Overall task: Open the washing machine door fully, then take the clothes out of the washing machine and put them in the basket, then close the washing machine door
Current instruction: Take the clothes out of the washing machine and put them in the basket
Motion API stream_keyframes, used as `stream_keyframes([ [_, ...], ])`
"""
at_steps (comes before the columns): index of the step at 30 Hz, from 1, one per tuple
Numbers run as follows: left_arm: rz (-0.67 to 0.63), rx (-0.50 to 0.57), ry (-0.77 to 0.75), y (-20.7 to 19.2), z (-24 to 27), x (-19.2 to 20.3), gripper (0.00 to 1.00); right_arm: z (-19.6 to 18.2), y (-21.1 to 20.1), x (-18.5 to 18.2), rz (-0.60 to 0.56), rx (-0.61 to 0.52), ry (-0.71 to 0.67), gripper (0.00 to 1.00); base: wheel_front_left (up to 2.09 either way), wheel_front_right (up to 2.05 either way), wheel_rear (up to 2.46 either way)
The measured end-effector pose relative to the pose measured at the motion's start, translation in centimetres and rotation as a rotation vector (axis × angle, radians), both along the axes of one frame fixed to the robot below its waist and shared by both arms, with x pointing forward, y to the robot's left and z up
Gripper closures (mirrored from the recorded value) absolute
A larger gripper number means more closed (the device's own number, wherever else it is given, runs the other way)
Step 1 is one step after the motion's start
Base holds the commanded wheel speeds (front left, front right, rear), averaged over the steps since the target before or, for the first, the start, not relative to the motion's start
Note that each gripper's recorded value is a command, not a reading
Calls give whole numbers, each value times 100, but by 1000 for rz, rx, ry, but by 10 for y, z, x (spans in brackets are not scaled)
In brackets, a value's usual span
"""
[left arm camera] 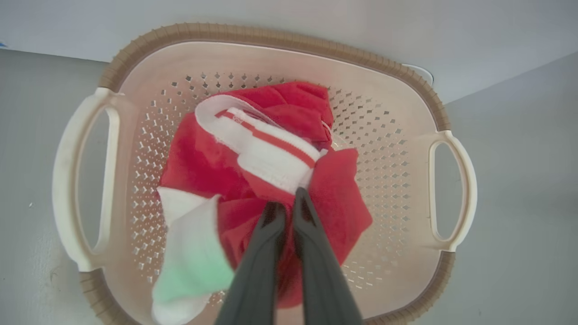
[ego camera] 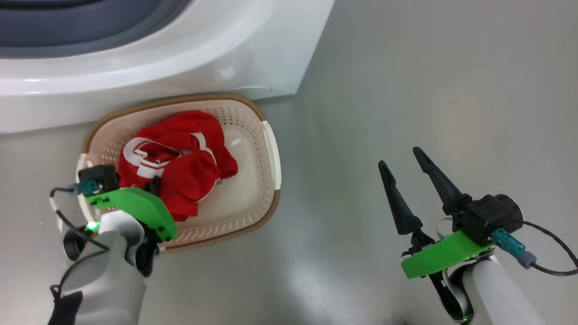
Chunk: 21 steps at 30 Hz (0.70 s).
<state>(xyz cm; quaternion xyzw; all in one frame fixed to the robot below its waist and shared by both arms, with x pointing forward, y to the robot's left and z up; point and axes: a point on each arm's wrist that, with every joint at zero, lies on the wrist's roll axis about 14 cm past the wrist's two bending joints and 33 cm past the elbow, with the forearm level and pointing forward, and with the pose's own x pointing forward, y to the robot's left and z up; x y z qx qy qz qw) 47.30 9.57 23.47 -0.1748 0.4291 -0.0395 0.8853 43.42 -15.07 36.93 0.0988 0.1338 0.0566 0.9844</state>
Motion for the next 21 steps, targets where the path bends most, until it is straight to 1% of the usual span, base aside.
stream_keyframes([
  [5, -89, 28, 42, -6, -18, 3, 100, -9, -6, 6, -14, -3, 16, 0, 0, 0, 0],
  [9, -218, 92, 87, -9, -37, -5, 100, -18, -11, 6, -26, -9, 39, 0, 0, 0, 0],
  [13, -243, 97, 104, -13, -46, -7, 100, -25, -18, 3, -40, -20, 61, 0, 0, 0, 0],
  [14, -246, 96, 107, -14, -48, -8, 96, -26, -19, 3, -43, -22, 63, 0, 0, 0, 0],
  [15, -247, 96, 103, -14, -48, -8, 79, -26, -20, 3, -46, -23, 65, 0, 0, 0, 0],
  [16, -247, 97, 100, -14, -47, -7, 65, -27, -20, 2, -47, -24, 66, 0, 0, 0, 0],
  [17, -246, 99, 99, -13, -47, -7, 55, -27, -20, 3, -47, -23, 66, 0, 0, 0, 0],
  [19, -239, 103, 84, -10, -44, -6, 19, -26, -19, 3, -45, -21, 64, 0, 0, 0, 0],
  [21, -236, 108, 78, -8, -42, -6, 0, -26, -18, 5, -43, -18, 61, 0, 0, 0, 0],
])
